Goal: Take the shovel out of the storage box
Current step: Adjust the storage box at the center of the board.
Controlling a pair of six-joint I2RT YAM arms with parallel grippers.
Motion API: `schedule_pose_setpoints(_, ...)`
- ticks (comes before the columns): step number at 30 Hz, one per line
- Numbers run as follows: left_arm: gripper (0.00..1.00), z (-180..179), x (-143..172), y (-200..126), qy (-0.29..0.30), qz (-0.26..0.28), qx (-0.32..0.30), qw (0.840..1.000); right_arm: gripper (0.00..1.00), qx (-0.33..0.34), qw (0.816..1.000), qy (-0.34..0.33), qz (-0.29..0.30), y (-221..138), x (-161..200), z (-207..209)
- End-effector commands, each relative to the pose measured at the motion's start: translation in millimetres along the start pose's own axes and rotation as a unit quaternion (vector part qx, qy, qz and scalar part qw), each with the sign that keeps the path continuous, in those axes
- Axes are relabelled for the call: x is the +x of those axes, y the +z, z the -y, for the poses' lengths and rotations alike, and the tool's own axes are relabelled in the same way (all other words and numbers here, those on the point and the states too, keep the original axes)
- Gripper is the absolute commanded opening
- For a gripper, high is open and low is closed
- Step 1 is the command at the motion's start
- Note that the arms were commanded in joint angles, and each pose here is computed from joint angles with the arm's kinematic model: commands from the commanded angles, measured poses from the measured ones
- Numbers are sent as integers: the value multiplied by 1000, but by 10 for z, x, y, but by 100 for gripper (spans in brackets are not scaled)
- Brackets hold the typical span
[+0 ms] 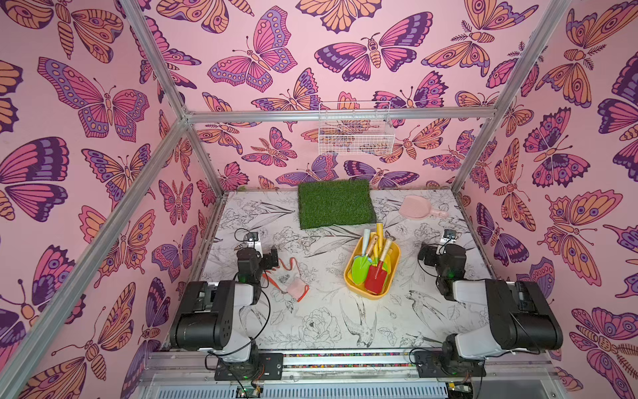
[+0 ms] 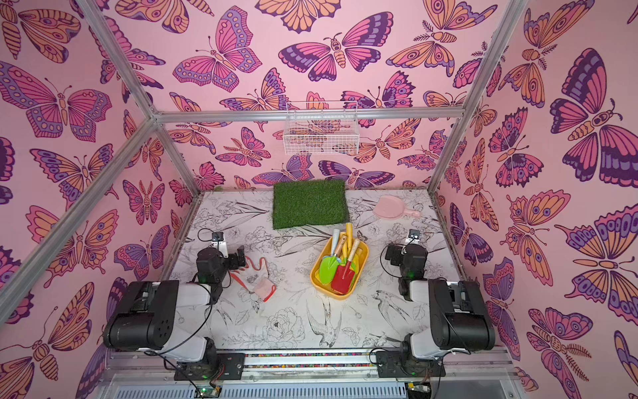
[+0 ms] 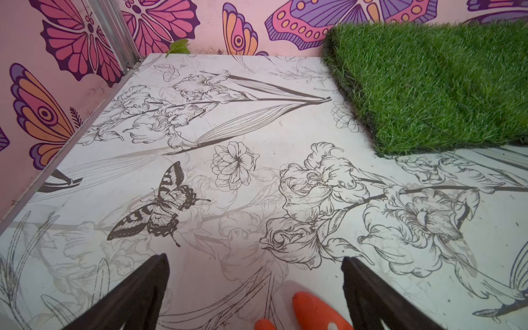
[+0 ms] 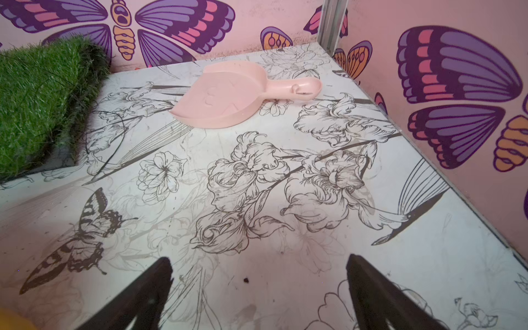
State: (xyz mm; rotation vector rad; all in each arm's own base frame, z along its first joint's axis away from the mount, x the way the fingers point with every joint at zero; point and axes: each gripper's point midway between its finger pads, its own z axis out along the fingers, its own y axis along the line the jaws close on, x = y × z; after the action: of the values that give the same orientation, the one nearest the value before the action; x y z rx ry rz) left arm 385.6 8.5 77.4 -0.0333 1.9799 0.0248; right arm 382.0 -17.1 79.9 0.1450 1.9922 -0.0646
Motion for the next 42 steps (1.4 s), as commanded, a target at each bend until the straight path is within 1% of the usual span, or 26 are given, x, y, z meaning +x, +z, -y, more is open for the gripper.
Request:
schedule_pose_setpoints(1, 100, 49, -130, 28, 7, 24, 9, 1000, 99, 3, 1000, -7, 27, 38, -178, -22)
schedule_pose_setpoints(17, 100, 42, -131, 31, 6, 23, 7, 1000, 100, 3, 1000, -7, 28, 32, -183, -23)
schedule_pose_setpoints(18, 99, 42, -133, 30, 6, 24, 7, 1000, 96, 3, 1000, -7, 29, 30, -189, -23)
schedule_pose_setpoints(20, 93, -11, -193, 2, 2, 30, -8, 1000, 91, 1, 999, -8, 48, 3, -288, -33)
schedule_pose_setpoints(21, 91, -21, -256, -38, 4, 34, -12, 999, 90, -1, 999, -11, 48, -40, -330, -41)
schedule_pose_setpoints(22, 90, -9, -318, -84, 8, 34, -15, 999, 89, 4, 999, -11, 45, -85, -382, -24)
schedule_pose_setpoints(23, 91, 19, -429, -142, 17, 37, -14, 999, 87, 13, 999, -14, 35, -140, -434, 7)
schedule_pose_setpoints(24, 90, 79, -493, -212, 29, 28, -9, 999, 85, 27, 999, -10, 14, -204, -447, 52)
schedule_pose_setpoints(25, 89, 126, -639, -295, 26, 35, -5, 999, 85, 40, 999, -2, -1, -266, -498, 97)
schedule_pose_setpoints(26, 87, 201, -828, -410, 14, 49, 9, 999, 82, 48, 999, 15, -14, -346, -538, 124)
schedule_pose_setpoints(28, 82, 361, -1039, -570, -7, 60, 44, 997, 76, 34, 998, 42, -24, -496, -611, 65)
schedule_pose_setpoints(30, 80, 558, -1149, -662, -37, 59, 87, 994, 68, 11, 997, 74, -38, -651, -605, -50)
schedule_pose_setpoints(31, 80, 651, -1141, -675, -51, 49, 106, 992, 66, -1, 995, 86, -47, -712, -592, -116)
schedule_pose_setpoints(33, 78, 880, -1122, -668, -65, 33, 152, 986, 65, -30, 991, 108, -68, -806, -543, -279)
schedule_pose_setpoints(36, 76, 1297, -1009, -599, -76, -10, 224, 972, 65, -81, 980, 127, -130, -870, -358, -536)
schedule_pose_setpoints(37, 74, 1457, -961, -575, -81, -28, 248, 965, 63, -90, 973, 141, -160, -891, -258, -594)
schedule_pose_setpoints(38, 74, 1650, -869, -529, -80, -53, 277, 956, 63, -106, 966, 148, -183, -908, -184, -677)
schedule_pose_setpoints(39, 73, 1836, -845, -539, -73, -65, 305, 947, 62, -125, 959, 155, -202, -929, -105, -772)
schedule_pose_setpoints(40, 71, 1965, -815, -534, -68, -73, 320, 942, 62, -141, 953, 158, -218, -956, -40, -846)
schedule_pose_setpoints(41, 71, 2116, -769, -540, -56, -81, 332, 938, 61, -142, 948, 163, -234, -978, 28, -878)
schedule_pose_setpoints(42, 71, 2196, -733, -529, -51, -86, 333, 938, 61, -146, 944, 166, -243, -990, 80, -913)
